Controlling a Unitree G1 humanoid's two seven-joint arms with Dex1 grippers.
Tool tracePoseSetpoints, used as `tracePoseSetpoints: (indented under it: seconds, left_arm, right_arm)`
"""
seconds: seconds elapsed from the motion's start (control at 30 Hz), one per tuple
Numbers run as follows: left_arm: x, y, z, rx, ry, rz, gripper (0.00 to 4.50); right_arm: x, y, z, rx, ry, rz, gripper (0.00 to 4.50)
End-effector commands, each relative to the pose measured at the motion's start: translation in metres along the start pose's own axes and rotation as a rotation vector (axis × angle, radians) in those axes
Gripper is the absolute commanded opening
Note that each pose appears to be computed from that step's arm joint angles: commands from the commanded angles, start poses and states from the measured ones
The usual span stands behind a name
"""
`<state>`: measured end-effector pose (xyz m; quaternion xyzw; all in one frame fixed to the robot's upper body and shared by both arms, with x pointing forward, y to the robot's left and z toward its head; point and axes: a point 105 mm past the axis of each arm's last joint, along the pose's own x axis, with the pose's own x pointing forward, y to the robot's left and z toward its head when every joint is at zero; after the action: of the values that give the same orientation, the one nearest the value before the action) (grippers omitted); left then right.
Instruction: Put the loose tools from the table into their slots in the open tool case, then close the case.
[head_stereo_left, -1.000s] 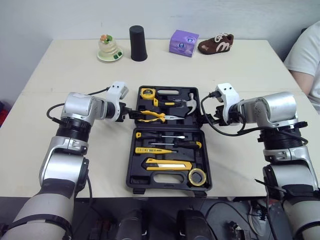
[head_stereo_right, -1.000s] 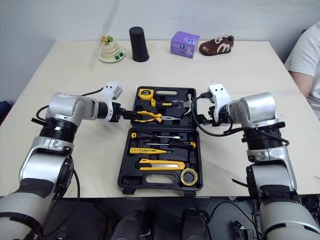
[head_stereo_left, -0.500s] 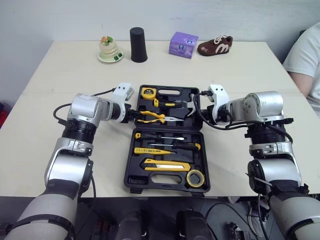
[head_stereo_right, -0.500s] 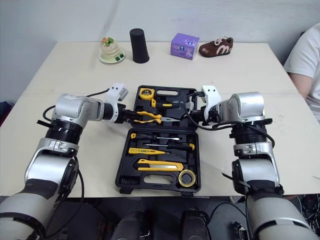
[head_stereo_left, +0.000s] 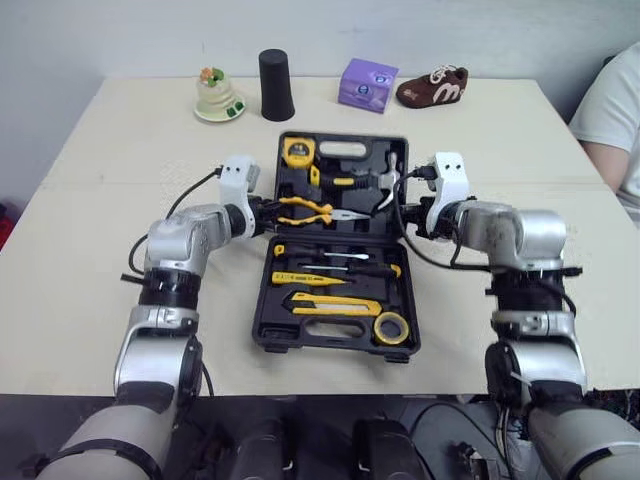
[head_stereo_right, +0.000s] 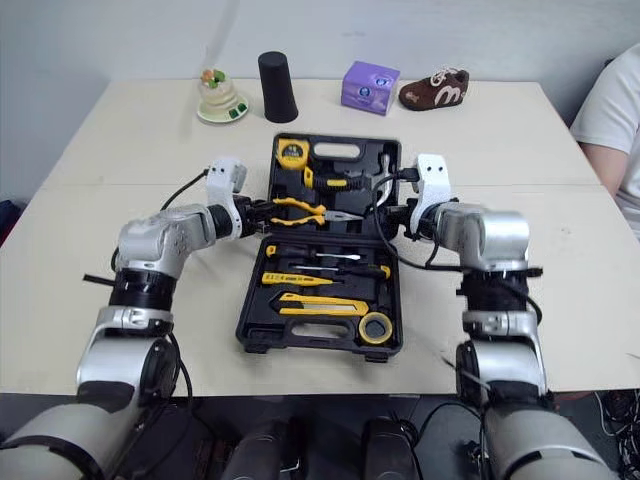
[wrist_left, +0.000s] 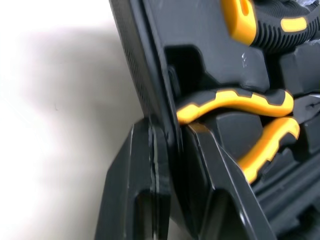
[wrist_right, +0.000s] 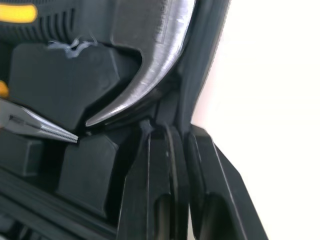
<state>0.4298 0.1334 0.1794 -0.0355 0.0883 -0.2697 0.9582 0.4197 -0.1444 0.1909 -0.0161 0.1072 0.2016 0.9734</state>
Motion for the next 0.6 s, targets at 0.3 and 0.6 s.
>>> tracePoseSetpoints:
  seconds: [0.3, 0.6]
  left_arm:
    - [-0.048, 0.02, 0.026, 0.426, -0.375, 0.181, 0.0]
    - [-0.077, 0.015, -0.013, 0.735, -0.332, 0.087, 0.0]
  right_arm:
    - [-0.04, -0.021, 0.004, -0.806, -0.478, -0.159, 0.0]
    - [-0.058, -0.034, -0.057, -1.163, -0.445, -0.098, 0.0]
